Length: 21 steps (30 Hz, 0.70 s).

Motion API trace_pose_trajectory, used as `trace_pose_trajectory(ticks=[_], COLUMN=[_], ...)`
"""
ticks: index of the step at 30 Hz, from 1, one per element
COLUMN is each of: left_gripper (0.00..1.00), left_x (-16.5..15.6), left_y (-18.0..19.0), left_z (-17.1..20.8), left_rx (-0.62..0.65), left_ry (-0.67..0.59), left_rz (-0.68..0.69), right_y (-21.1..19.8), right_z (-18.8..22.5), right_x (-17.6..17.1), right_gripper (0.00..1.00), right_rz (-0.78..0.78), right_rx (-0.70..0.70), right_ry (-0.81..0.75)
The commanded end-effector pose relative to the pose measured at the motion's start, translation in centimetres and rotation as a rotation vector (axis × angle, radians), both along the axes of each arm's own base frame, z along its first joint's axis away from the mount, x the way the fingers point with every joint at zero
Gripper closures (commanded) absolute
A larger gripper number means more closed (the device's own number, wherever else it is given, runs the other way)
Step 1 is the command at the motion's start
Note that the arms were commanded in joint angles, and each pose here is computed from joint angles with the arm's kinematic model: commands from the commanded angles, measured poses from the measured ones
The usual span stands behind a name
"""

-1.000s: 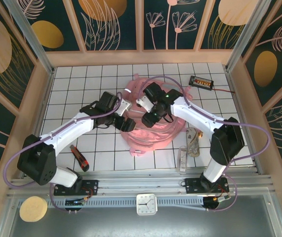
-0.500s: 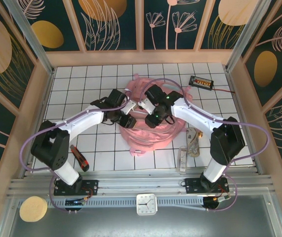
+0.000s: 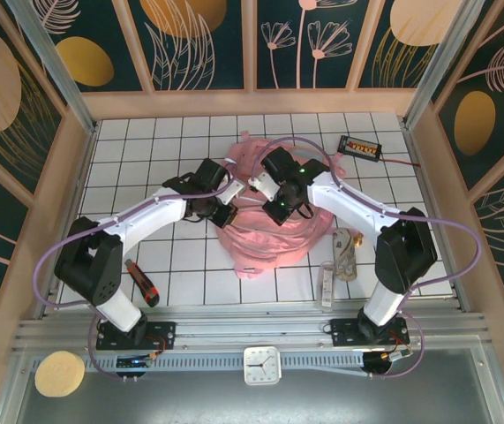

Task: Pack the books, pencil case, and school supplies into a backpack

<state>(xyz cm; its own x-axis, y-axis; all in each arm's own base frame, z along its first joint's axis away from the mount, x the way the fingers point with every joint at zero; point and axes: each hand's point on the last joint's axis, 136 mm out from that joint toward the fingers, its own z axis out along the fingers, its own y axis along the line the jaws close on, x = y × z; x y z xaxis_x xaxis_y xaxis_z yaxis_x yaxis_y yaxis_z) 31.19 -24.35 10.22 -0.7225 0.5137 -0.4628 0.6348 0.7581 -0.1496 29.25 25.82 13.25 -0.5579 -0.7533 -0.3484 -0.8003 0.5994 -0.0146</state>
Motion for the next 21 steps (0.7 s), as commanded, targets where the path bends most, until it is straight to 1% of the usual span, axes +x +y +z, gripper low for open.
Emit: trace_pose_trajectory(ticks=[1, 3, 6, 11, 12, 15, 17, 18, 19, 20, 21], left_gripper=[1.00, 1.00, 1.00, 1.00, 1.00, 1.00, 0.98, 0.93, 0.84, 0.73, 0.52], left_x=[0.8, 1.8, 3.2, 6.1, 6.7, 7.8, 8.1, 8.2, 8.1, 7.9, 7.7], left_y=[5.1, 6.7, 8.0, 8.9, 9.2, 10.2, 10.0, 9.7, 9.2, 8.7, 8.4], left_z=[0.0, 0.5, 0.8, -0.1, -1.1, -2.1, -1.9, -1.4, -0.5, 0.3, 2.0], left_rx=[0.141, 0.148, 0.163, 0.220, 0.233, 0.237, 0.210, 0.185, 0.150, 0.118, 0.076], left_ry=[-0.007, -0.021, -0.037, -0.057, -0.039, -0.021, -0.023, -0.037, -0.052, -0.065, -0.098], left_rz=[0.139, 0.195, 0.255, 0.340, 0.362, 0.416, 0.411, 0.403, 0.387, 0.367, 0.349], right_y=[-2.5, -3.0, -3.7, -4.1, -4.1, -4.1, -4.0, -3.9, -3.8, -3.6, -3.3], right_z=[2.0, 2.9, 4.0, 5.5, 5.8, 6.7, 7.3, 7.6, 8.0, 8.2, 8.6], right_x=[1.3, 1.3, 1.2, 1.9, 2.0, 2.5, 2.7, 2.9, 3.0, 3.1, 3.3], right_gripper=[1.00, 1.00, 1.00, 1.00, 1.00, 1.00, 1.00, 1.00, 1.00, 1.00, 1.00], right_rz=[-0.049, -0.062, -0.069, -0.067, -0.065, -0.064, -0.061, -0.063, -0.062, -0.060, -0.054], right_rx=[-0.076, -0.081, -0.088, -0.099, -0.100, -0.101, -0.097, -0.095, -0.088, -0.081, -0.066], right_ry=[-0.075, -0.101, -0.135, -0.199, -0.209, -0.235, -0.253, -0.260, -0.269, -0.275, -0.281])
